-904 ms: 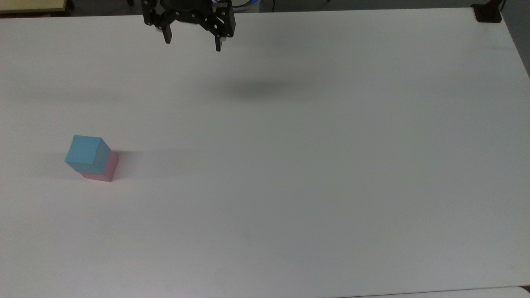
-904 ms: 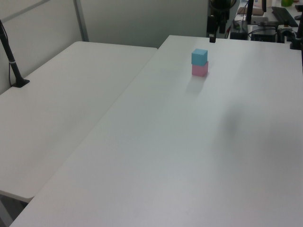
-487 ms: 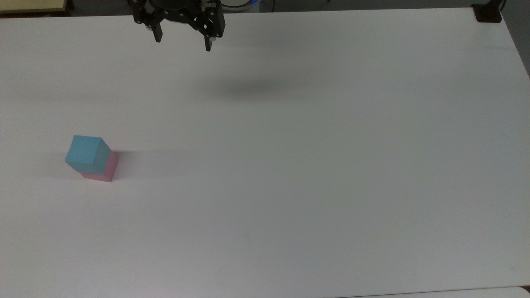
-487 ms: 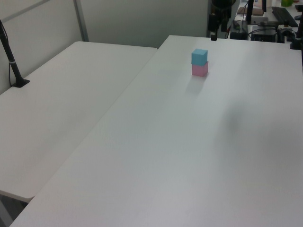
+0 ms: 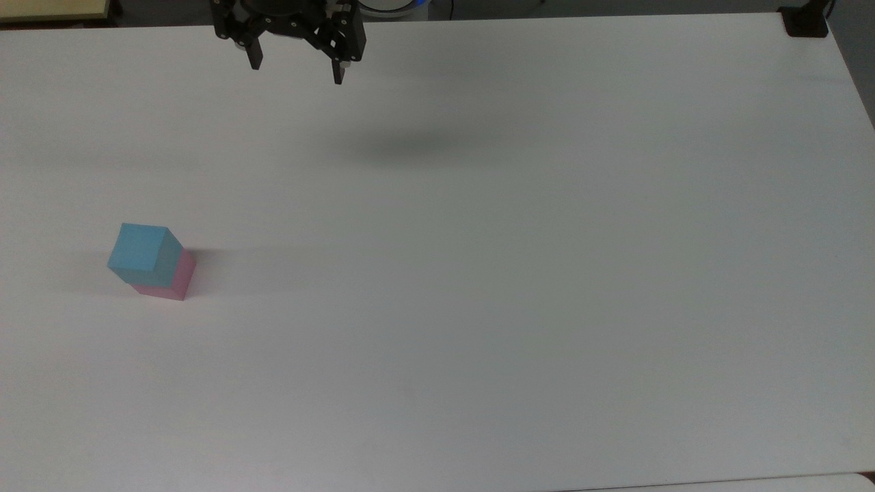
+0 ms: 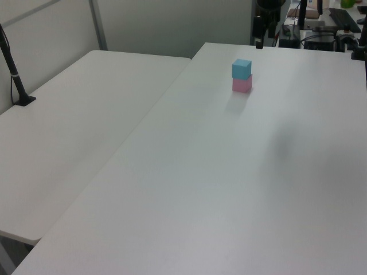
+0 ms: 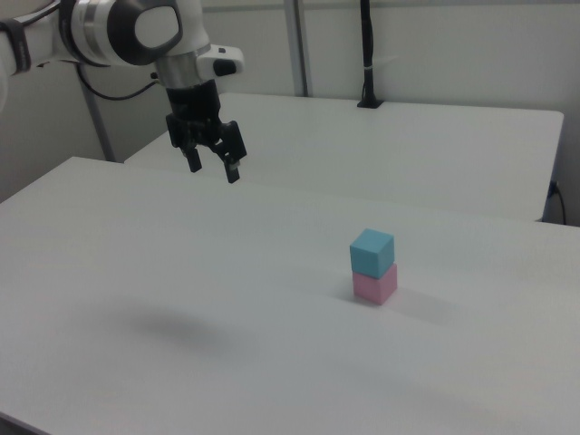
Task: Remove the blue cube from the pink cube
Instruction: 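Move the open gripper over the light-blue cube and lower it, then close the gripper on the light-blue cube atop the pink cube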
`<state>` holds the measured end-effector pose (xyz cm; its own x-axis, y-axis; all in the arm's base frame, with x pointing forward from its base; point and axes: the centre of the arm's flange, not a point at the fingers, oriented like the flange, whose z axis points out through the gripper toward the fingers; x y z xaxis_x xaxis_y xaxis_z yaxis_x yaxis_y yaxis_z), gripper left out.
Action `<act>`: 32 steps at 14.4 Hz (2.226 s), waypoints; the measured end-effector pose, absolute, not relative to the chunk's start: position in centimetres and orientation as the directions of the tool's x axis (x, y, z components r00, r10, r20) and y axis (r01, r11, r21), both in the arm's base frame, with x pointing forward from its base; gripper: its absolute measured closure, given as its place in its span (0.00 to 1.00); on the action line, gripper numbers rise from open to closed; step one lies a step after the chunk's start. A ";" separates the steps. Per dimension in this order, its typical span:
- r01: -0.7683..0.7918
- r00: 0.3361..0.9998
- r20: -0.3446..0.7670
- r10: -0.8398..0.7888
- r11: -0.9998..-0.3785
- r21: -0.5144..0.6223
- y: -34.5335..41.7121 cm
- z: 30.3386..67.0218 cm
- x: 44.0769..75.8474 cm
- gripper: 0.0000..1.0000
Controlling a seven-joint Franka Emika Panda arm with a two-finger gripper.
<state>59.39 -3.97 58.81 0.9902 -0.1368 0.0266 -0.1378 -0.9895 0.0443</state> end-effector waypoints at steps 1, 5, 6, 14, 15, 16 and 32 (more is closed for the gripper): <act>-0.121 0.992 0.032 -0.120 -0.992 0.045 -4.7 58.8 59.5 0.00; -0.088 0.995 0.048 -0.086 -0.995 0.052 -8.5 57.3 60.4 0.00; -0.083 0.995 0.061 -0.080 -0.995 0.056 -10.2 56.2 61.1 0.00; -0.187 0.968 0.190 -0.167 -0.978 0.094 -21.3 47.3 65.8 0.00; -0.193 0.964 0.204 -0.170 -0.976 0.099 -22.0 46.2 66.3 0.00; -0.198 0.960 0.224 -0.171 -0.974 0.107 -22.7 45.1 66.8 0.00; -0.186 0.943 0.304 -0.137 -0.973 0.139 -23.0 40.3 69.5 0.44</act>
<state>69.48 -23.03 40.32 0.9428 -0.1372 0.3038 -0.1863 -0.9726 0.1388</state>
